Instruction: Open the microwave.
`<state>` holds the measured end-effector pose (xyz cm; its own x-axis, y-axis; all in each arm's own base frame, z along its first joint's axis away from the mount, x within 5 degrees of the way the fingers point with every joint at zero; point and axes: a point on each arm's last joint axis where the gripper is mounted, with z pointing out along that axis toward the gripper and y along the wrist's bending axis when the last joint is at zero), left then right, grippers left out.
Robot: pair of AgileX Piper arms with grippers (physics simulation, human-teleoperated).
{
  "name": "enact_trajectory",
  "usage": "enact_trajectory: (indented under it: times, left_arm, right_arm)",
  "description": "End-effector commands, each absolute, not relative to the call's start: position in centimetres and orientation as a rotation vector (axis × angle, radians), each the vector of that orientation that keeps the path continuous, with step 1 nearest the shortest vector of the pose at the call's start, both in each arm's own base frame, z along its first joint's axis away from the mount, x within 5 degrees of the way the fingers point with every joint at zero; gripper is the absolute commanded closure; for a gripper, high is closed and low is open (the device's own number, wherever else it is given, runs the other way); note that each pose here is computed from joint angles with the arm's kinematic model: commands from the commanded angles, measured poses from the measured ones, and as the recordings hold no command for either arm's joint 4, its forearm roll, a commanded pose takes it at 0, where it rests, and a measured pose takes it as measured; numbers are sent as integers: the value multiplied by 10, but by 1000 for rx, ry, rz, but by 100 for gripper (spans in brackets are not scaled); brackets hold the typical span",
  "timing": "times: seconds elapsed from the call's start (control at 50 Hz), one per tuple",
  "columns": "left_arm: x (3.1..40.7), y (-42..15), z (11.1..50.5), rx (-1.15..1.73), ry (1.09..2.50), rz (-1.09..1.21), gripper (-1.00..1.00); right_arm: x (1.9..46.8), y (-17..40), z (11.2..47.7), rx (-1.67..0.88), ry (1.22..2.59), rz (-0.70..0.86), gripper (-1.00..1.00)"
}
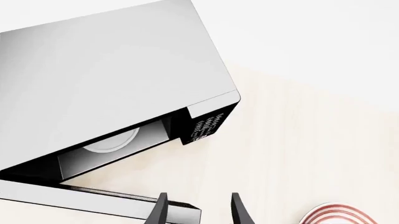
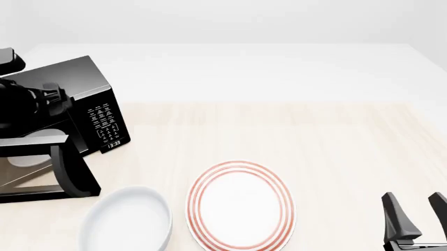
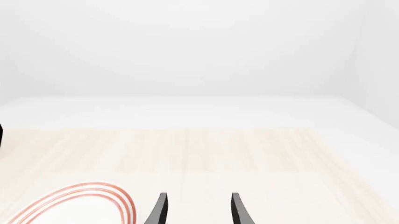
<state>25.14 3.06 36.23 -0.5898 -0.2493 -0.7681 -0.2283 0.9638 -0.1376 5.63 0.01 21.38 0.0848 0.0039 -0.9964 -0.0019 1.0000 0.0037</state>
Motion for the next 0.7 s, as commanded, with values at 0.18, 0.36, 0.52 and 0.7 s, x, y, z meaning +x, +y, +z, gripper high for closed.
enact_trajectory:
  times: [0.18,0.36,0.52,0.7]
  left_arm:
    - [257,36,350,-350,2248,-15,-100]
    - [260,41,349,-359,2250,-2,-100]
    - [266,43,347,-360,2253,0,-100]
    - [269,45,340,-375,2256,0,-100]
  right_arm:
    - [56,0,214,2,1486,4,-100]
    - [56,0,214,2,1486,4,-100]
    - [56,0,214,2,1486,4,-100]
    - [56,0,214,2,1486,4,-100]
